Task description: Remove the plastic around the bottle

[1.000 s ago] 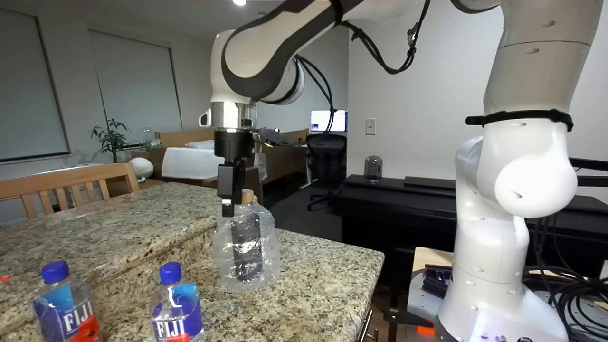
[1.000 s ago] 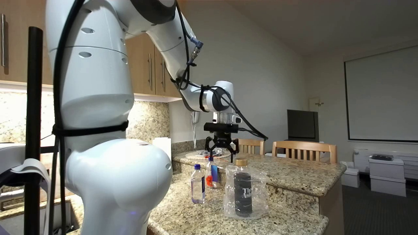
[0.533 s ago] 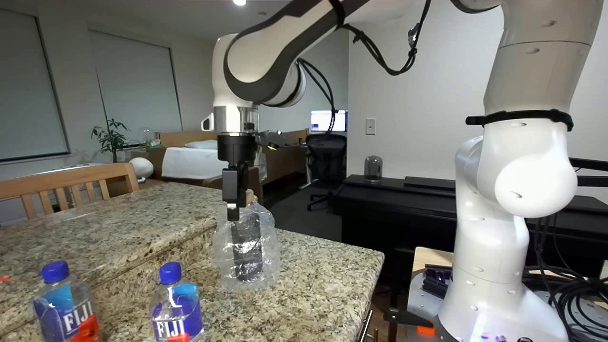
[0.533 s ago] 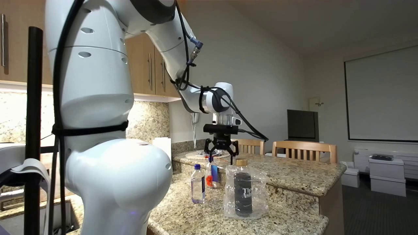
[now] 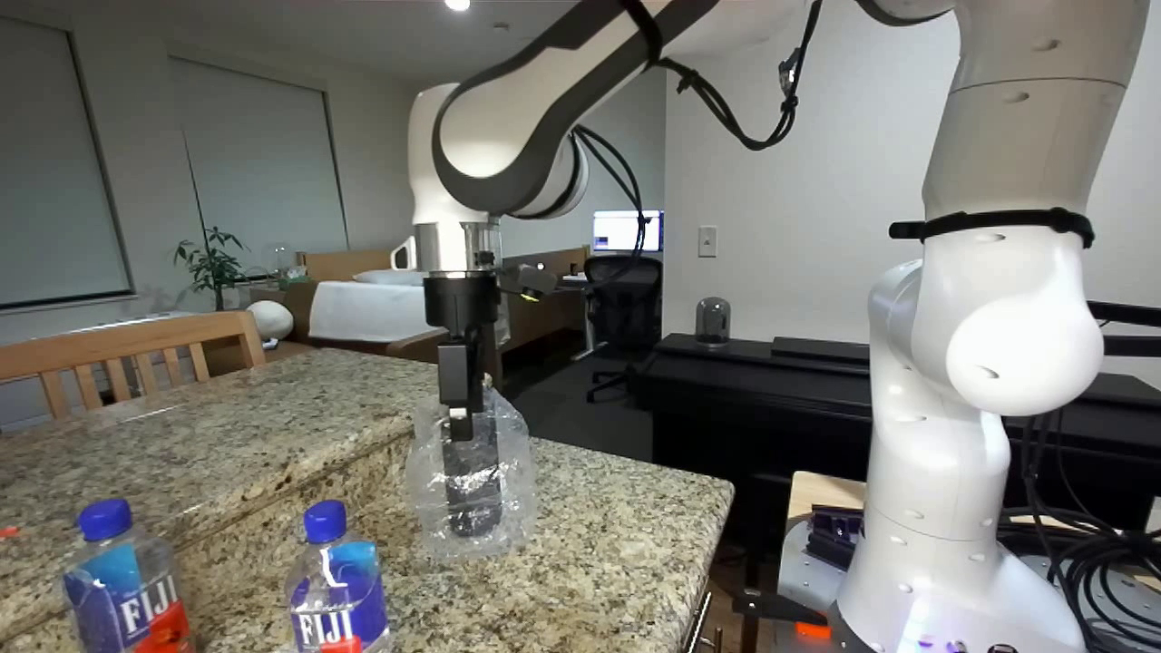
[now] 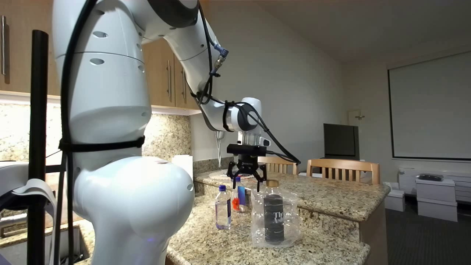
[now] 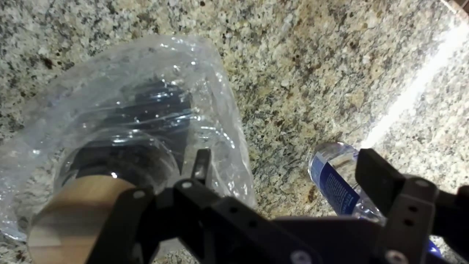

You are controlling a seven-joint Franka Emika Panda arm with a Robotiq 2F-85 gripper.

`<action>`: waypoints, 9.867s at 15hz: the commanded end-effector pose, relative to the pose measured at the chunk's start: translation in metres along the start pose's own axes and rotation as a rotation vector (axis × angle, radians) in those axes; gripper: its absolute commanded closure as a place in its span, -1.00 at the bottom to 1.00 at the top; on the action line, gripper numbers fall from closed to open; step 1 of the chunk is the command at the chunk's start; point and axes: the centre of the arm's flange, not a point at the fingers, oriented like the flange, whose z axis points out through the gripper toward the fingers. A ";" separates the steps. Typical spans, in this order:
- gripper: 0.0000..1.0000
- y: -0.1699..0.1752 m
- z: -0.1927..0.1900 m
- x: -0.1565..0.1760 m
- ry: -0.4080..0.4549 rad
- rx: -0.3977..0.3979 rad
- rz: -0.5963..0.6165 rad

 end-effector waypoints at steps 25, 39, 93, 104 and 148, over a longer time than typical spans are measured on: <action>-1.00 -0.051 0.033 0.006 -0.056 -0.366 -0.368; 0.79 -0.054 0.069 0.004 -0.006 -0.499 -0.372; 0.79 -0.046 -0.133 0.080 0.516 -0.796 -0.064; 0.80 -0.059 -0.146 0.097 0.533 -0.836 -0.093; 0.83 -0.026 -0.186 0.102 0.379 -0.058 0.071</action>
